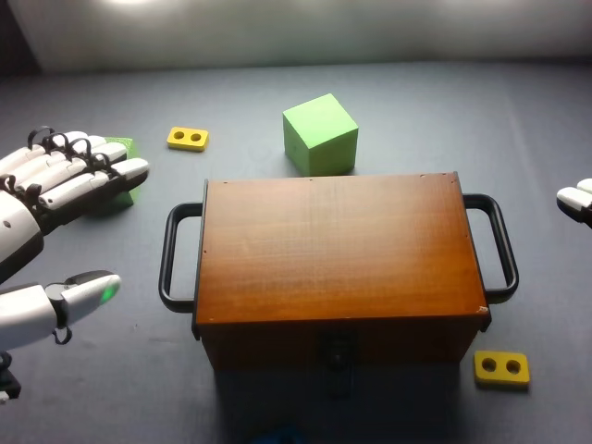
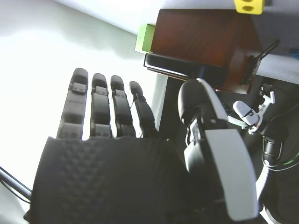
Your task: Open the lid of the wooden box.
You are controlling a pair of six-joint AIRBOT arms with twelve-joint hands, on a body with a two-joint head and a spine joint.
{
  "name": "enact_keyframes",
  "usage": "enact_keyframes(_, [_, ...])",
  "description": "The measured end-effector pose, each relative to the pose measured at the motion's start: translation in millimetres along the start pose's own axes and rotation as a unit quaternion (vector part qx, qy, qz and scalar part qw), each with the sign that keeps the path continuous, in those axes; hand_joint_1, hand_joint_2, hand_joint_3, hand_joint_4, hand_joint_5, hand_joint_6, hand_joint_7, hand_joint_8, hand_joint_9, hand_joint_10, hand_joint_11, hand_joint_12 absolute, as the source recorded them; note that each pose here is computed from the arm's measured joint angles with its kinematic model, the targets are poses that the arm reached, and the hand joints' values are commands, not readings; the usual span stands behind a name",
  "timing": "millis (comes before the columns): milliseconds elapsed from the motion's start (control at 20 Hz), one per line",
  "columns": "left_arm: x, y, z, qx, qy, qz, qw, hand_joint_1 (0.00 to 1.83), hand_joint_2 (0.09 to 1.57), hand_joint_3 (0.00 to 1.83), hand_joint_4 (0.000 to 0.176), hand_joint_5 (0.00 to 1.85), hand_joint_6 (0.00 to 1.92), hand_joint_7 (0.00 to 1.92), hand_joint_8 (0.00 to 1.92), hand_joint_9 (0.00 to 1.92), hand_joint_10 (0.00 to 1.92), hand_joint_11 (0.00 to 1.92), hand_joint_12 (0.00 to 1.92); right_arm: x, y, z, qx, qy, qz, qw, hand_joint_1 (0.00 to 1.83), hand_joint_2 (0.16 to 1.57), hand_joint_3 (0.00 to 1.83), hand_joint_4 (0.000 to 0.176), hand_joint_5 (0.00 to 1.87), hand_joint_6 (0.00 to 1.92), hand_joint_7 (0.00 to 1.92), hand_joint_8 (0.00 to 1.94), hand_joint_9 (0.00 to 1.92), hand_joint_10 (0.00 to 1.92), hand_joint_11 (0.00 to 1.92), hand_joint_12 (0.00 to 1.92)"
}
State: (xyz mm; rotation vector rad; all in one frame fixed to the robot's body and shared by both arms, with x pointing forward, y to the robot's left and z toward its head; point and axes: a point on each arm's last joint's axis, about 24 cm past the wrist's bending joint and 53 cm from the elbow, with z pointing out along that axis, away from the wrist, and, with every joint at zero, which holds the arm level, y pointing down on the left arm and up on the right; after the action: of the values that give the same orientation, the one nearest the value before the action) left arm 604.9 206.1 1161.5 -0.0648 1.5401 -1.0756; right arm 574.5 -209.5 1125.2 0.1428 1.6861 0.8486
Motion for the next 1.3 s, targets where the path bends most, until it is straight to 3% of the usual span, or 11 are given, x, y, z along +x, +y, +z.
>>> enact_keyframes(200, [-0.8,0.5,0,-0.001,0.003,0.003,1.0,0.33,1.38,0.0,0.0,0.14,0.0,0.05,0.0,0.0,0.0,0.0,0.0,1,0.3,0,-0.001,0.002,-0.001,1.0,0.39,1.4,0.01,0.0,0.0,0.0,0.0,0.0,0.0,0.0,0.0,0.0])
enact_keyframes(550, [5.7,8.7,-5,-0.022,0.03,0.012,0.9992,0.38,1.37,0.0,0.0,0.18,0.01,0.08,0.01,0.0,0.0,0.0,0.0,9,-2.8,0,0.005,0.021,-0.004,0.9998,0.41,1.38,0.0,0.0,0.0,0.0,0.0,0.0,0.0,0.0,0.0,0.0])
enact_keyframes(700, [16.7,14.2,-8,-0.032,0.052,0.007,0.9981,0.3,1.39,0.0,0.0,0.13,0.0,0.04,0.0,0.0,0.0,0.0,0.0,16,-6.8,1,0.01,0.031,-0.002,0.9995,0.45,1.38,0.0,0.0,0.0,0.0,0.0,0.0,0.0,0.0,0.0,0.0])
enact_keyframes(950, [31.4,20.2,-10,-0.045,0.079,-0.002,0.9959,0.36,1.36,0.0,0.0,0.17,0.01,0.06,0.0,0.0,0.0,0.0,0.0,26,-9.6,3,0.016,0.047,0.0,0.9988,0.5,1.38,0.0,0.0,0.0,0.0,0.0,0.0,0.0,0.0,0.0,0.0])
enact_keyframes(1150, [58.2,25.3,-13,-0.053,0.108,-0.03,0.9922,0.3,1.38,0.0,0.0,0.16,0.0,0.05,0.0,0.0,0.0,0.0,0.0,33,-10.4,7,0.016,0.054,0.003,0.9984,0.45,1.38,0.0,0.0,0.0,0.0,0.0,0.0,0.0,0.0,0.0,0.0])
enact_keyframes(1300, [60.7,26.2,-13,-0.053,0.112,-0.035,0.9917,0.22,1.38,0.0,0.0,0.12,0.0,0.01,0.0,0.0,0.0,0.0,0.0,41,-6.6,13,0.009,0.066,0.004,0.9977,0.51,1.38,0.0,0.0,0.0,0.0,0.0,0.0,0.0,0.0,0.0,0.0])
